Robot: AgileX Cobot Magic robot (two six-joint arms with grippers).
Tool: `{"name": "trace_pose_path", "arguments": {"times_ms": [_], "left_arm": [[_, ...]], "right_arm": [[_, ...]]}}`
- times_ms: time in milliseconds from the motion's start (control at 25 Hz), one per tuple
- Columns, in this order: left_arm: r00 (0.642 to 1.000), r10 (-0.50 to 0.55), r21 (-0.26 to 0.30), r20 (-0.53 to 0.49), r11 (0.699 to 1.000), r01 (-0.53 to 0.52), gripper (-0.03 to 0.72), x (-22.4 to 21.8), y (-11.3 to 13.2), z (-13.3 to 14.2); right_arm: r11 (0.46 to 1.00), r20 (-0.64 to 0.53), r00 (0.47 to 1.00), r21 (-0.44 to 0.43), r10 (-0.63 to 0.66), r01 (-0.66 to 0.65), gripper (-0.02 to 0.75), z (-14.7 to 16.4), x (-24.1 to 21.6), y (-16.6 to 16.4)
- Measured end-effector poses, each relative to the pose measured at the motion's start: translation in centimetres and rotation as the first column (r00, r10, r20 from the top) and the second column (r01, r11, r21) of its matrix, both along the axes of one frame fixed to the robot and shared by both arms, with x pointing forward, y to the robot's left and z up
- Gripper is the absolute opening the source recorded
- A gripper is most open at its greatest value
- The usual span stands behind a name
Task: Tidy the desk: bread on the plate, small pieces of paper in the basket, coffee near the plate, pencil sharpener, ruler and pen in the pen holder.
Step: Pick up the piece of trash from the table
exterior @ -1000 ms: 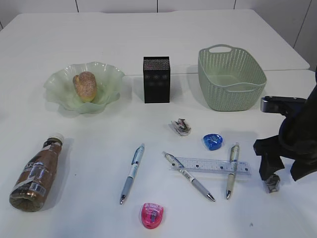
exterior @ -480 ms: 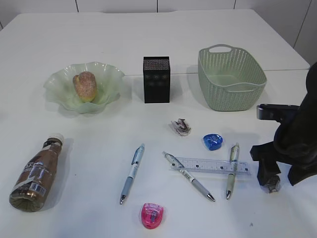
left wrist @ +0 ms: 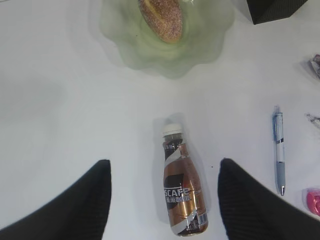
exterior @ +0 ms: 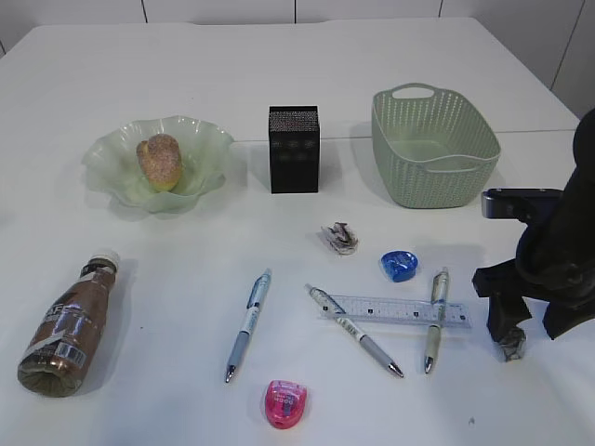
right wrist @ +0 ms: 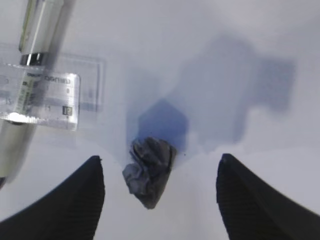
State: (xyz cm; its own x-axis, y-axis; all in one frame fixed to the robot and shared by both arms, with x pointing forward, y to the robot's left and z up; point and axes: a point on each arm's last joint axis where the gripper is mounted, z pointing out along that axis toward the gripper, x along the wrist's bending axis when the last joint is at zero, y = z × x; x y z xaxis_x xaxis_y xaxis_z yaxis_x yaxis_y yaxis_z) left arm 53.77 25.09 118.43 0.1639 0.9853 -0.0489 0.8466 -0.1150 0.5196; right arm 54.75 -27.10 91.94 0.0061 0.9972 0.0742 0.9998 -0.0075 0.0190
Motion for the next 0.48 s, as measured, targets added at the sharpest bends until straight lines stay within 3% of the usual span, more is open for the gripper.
{"name": "trace_pose_path", "arguments": {"times_ms": [480], "left_arm": [[1.000,0.002,0.007,0.001,1.000,-0.002,0.467,0.01,0.06,0.00]], "right_arm": [[1.000,-0.026,1.000,-0.013,0.006,-0.007,0.501,-0.69,0.00,-0.08]]}}
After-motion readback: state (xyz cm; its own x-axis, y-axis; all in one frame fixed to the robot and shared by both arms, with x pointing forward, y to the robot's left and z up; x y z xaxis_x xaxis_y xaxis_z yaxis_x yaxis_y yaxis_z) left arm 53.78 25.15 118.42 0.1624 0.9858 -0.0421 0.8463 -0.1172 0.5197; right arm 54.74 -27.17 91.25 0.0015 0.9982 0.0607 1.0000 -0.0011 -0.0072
